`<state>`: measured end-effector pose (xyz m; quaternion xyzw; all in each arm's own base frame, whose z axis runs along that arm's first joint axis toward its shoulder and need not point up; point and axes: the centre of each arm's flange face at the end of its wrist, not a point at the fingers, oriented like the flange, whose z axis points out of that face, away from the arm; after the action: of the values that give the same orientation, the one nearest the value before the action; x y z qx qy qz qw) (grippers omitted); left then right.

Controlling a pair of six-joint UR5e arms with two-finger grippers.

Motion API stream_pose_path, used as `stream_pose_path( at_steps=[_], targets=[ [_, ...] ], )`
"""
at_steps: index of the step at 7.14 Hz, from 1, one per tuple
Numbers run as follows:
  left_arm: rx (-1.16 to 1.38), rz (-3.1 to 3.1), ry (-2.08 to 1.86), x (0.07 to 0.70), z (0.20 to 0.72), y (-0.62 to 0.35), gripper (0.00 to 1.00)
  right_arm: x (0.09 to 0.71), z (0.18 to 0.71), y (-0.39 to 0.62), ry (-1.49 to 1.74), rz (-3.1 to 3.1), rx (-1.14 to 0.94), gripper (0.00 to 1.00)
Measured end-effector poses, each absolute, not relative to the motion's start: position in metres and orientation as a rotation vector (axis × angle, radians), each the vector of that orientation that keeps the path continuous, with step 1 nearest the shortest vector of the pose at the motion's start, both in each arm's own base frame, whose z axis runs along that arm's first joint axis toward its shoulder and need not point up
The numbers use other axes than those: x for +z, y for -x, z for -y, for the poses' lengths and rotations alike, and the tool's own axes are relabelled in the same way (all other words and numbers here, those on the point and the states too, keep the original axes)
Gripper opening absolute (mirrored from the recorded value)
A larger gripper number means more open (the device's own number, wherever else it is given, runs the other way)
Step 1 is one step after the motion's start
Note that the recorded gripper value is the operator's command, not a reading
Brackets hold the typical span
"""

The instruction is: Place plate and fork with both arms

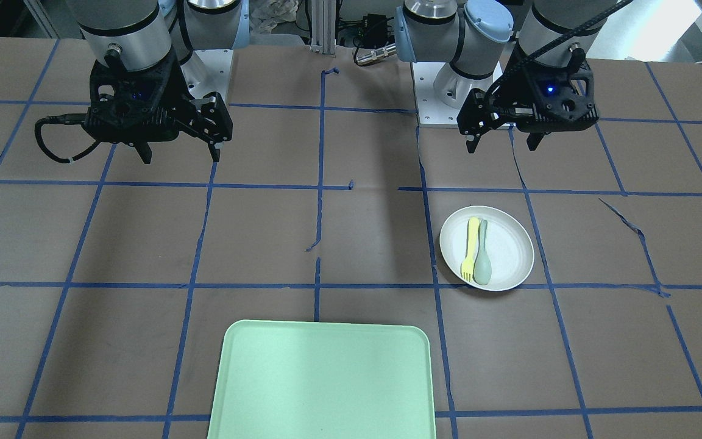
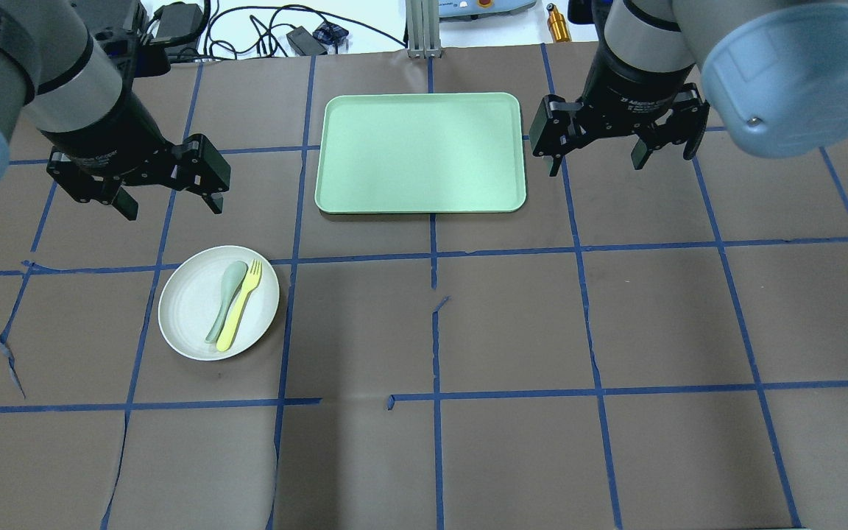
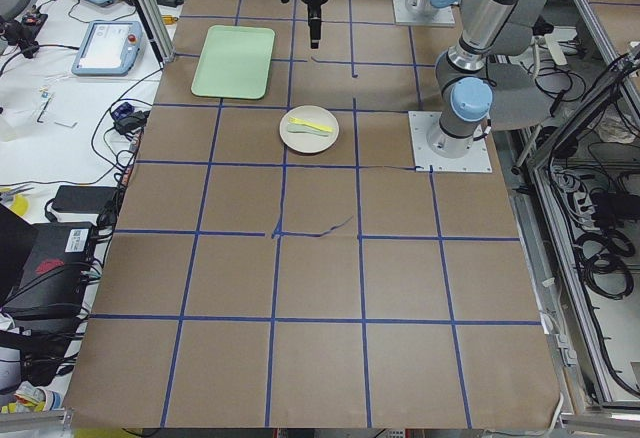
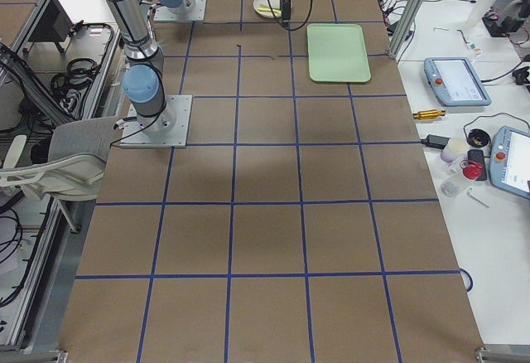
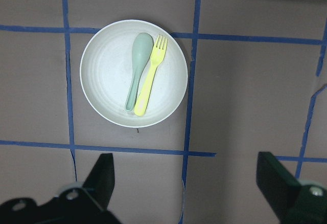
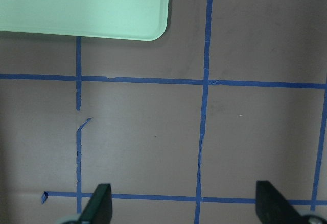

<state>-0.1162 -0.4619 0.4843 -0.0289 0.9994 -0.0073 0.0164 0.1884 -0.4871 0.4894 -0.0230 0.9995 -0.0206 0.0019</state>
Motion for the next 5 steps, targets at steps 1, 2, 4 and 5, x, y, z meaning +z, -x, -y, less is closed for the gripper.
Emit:
stream_pose_path(
  at_steps=[1,2,4,5],
  targets=[
    [-0.029,-3.109,0.078,0.4842,0.4621,0.1189,1.0,0.4895,0.4874,-0.1884,0.073,-3.136,-0.066,1.0],
    [-0.036,-3.111,0.066,0.4847,0.4622,0.1204,1.0,0.4899,0.4878,-0.1885,0.074,-3.136,-0.071,1.0],
    [-0.047,-3.111,0.059,0.4876,0.4621,0.1209,1.0,0.4901,0.4877,-0.1887,0.075,-3.136,-0.073,1.0],
    [-0.048,-3.11,0.059,0.4883,0.4617,0.1209,1.0,0.4902,0.4871,-0.1889,0.076,-3.136,-0.07,1.0]
  ],
)
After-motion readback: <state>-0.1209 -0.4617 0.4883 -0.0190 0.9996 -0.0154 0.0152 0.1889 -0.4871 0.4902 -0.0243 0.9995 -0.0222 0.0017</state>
